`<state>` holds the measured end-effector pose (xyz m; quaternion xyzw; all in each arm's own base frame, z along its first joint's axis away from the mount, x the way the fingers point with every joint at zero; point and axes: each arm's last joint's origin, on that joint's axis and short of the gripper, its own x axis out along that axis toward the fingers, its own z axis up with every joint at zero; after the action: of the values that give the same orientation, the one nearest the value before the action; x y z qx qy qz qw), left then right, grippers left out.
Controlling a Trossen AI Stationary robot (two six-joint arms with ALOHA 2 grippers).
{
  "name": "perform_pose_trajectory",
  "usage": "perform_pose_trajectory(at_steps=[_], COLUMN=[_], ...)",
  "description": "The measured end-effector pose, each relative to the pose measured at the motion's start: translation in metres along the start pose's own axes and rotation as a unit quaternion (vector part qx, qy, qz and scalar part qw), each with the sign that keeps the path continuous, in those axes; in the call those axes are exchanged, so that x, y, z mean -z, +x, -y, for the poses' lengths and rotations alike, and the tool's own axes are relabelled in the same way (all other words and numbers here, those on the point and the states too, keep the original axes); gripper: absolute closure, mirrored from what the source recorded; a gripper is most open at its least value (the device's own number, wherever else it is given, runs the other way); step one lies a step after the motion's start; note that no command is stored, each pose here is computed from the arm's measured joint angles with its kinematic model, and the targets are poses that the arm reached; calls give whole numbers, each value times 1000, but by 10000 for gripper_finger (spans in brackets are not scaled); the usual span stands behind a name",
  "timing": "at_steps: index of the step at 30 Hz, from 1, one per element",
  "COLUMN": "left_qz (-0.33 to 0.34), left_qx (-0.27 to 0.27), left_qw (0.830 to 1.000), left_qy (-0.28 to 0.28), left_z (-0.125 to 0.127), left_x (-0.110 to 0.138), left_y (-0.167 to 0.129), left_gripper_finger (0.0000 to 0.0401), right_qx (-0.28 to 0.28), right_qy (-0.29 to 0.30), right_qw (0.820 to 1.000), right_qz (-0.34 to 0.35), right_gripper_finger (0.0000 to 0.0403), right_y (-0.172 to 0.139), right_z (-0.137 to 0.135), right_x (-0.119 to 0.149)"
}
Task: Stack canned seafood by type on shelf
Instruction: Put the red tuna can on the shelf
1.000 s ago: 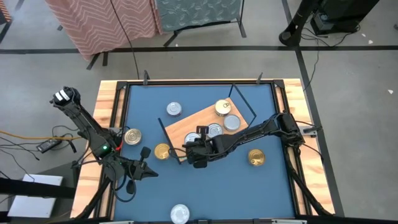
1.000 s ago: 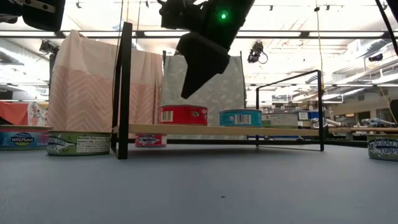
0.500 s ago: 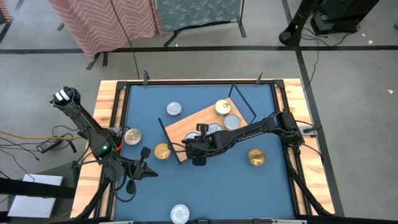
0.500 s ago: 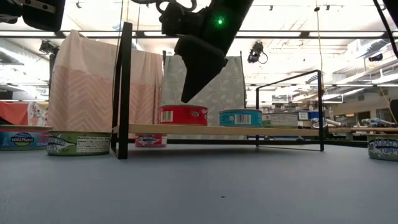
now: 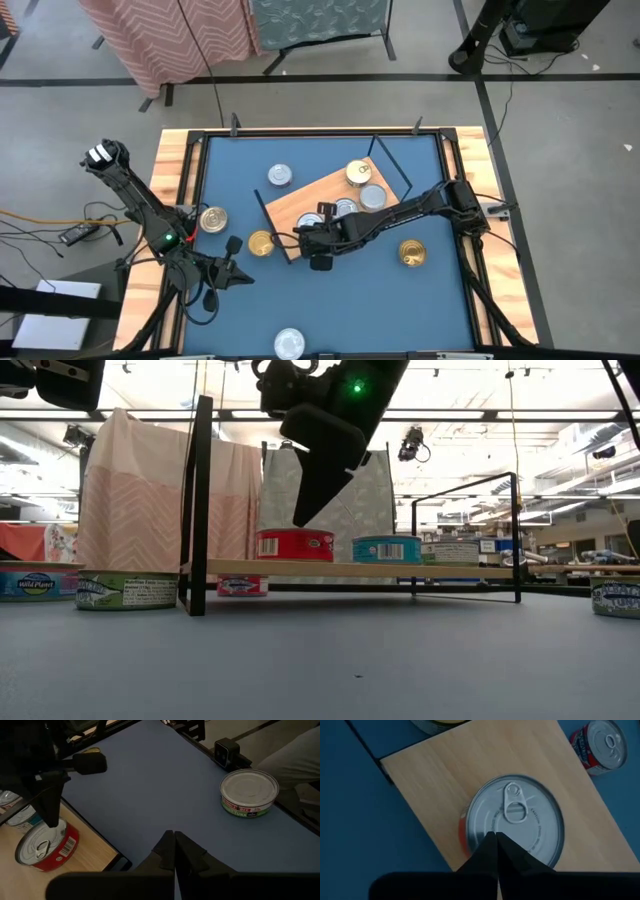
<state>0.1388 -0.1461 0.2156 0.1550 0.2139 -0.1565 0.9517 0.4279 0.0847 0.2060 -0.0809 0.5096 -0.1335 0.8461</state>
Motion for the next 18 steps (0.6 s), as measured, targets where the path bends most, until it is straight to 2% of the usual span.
perform_pose_trajectory(at_steps=[13, 18], left_qz=[3, 3], left_qx=[0, 0], left_qw=[1000, 1000], left_qy=[-2, -2], left_z=[0, 0], left_x=[-1, -1], left_y=[0, 0], left_gripper_finger=[397, 397], right_qx=[-4, 14], right_qy=[1, -12], right_qw=[1000, 1000], right_qz=[-10, -7], right_gripper_finger=[400, 400], right_y=[-2, 2], right_z=[-4, -4], right_x=[3, 6])
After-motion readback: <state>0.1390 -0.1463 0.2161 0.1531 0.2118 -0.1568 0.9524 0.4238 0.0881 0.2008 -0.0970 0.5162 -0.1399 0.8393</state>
